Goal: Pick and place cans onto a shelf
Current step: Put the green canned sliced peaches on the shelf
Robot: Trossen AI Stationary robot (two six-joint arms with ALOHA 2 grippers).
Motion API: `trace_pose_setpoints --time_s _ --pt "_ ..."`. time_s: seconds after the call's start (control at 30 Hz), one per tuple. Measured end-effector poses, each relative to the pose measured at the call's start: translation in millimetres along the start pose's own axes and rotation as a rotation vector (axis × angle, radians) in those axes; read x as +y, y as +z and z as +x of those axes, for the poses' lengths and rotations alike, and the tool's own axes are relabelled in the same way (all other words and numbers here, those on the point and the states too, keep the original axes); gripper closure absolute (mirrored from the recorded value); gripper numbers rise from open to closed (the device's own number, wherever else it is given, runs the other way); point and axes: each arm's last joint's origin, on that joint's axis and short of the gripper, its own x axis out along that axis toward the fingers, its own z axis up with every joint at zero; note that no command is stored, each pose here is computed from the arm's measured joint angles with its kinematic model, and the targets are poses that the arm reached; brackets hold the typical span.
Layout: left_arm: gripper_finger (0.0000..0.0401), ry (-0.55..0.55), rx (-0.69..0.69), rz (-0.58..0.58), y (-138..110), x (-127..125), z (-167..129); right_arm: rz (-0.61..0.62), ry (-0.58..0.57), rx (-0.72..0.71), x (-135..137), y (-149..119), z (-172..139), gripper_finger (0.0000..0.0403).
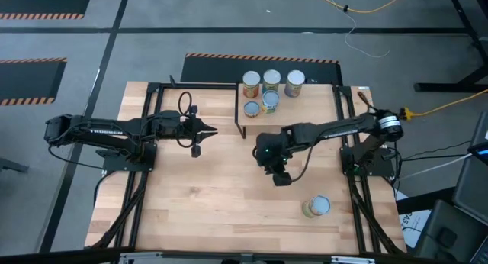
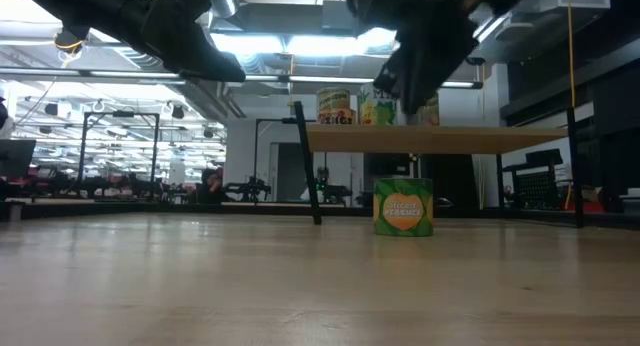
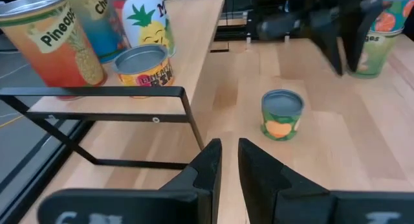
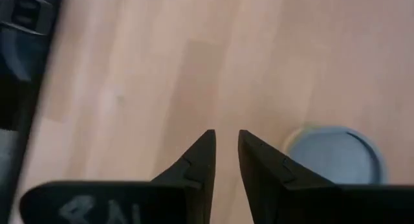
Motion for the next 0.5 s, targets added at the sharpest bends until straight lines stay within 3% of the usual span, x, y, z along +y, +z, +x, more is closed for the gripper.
trace_pose_setpoints --time_s 0.2,0.5 --pt "0.0357 -0.001 0.0 0.0 0 0 0 0.013 -0.101 0.054 -8 -1 16 0.0331" --pt "0.0357 -0.001 0.0 0.0 0 0 0 0.054 -0.115 0.116 -14 -4 35 0.0331"
